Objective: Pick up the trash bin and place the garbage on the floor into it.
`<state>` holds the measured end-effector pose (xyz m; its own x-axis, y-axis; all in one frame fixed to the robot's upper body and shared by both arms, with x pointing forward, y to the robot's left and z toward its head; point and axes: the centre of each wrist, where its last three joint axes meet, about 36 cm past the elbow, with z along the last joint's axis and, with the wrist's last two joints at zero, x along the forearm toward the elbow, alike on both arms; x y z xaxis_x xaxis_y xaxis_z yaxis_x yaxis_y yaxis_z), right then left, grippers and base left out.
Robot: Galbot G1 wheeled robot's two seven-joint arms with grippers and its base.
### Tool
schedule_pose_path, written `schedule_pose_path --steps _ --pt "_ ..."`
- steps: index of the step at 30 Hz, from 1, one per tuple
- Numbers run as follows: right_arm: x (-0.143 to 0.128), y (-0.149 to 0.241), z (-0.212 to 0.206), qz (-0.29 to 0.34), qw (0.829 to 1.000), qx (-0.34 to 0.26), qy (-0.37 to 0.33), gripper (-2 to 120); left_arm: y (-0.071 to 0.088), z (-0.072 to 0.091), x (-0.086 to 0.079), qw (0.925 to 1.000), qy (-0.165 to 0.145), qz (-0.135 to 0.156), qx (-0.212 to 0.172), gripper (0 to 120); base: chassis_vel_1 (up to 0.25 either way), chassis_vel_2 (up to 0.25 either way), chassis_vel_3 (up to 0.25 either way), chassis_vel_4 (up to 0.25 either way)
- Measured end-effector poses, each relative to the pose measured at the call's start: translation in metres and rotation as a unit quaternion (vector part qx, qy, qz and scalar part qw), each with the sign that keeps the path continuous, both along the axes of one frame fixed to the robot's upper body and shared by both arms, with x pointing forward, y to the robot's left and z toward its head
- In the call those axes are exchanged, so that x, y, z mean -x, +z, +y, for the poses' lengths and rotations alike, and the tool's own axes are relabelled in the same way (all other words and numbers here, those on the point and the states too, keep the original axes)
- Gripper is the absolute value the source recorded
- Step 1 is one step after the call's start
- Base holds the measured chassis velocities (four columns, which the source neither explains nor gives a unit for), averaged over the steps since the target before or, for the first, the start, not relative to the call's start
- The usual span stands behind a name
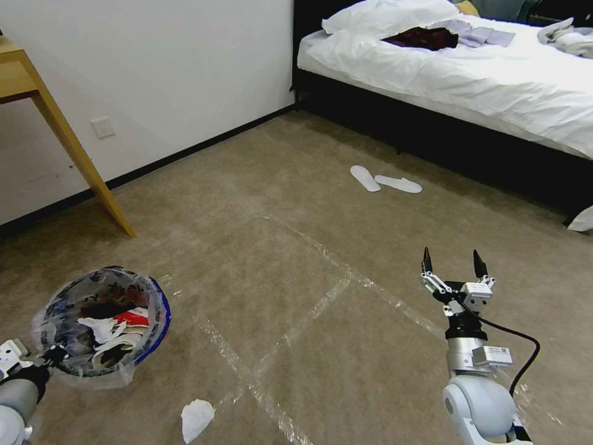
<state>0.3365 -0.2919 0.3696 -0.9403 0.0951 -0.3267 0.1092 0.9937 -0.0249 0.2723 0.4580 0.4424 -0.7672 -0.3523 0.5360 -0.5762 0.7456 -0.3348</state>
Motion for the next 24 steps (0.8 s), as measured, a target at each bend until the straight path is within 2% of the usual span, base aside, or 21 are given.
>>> schedule_pose_path --steps 24 --pt "-0.0006 -0.0015 0.0001 0.003 1.0 0.004 0.005 100 -0.0008 0.0003 -0.0003 1.0 -0.002 0.002 -0.002 0 -0.174 0.169 0.17 -0.174"
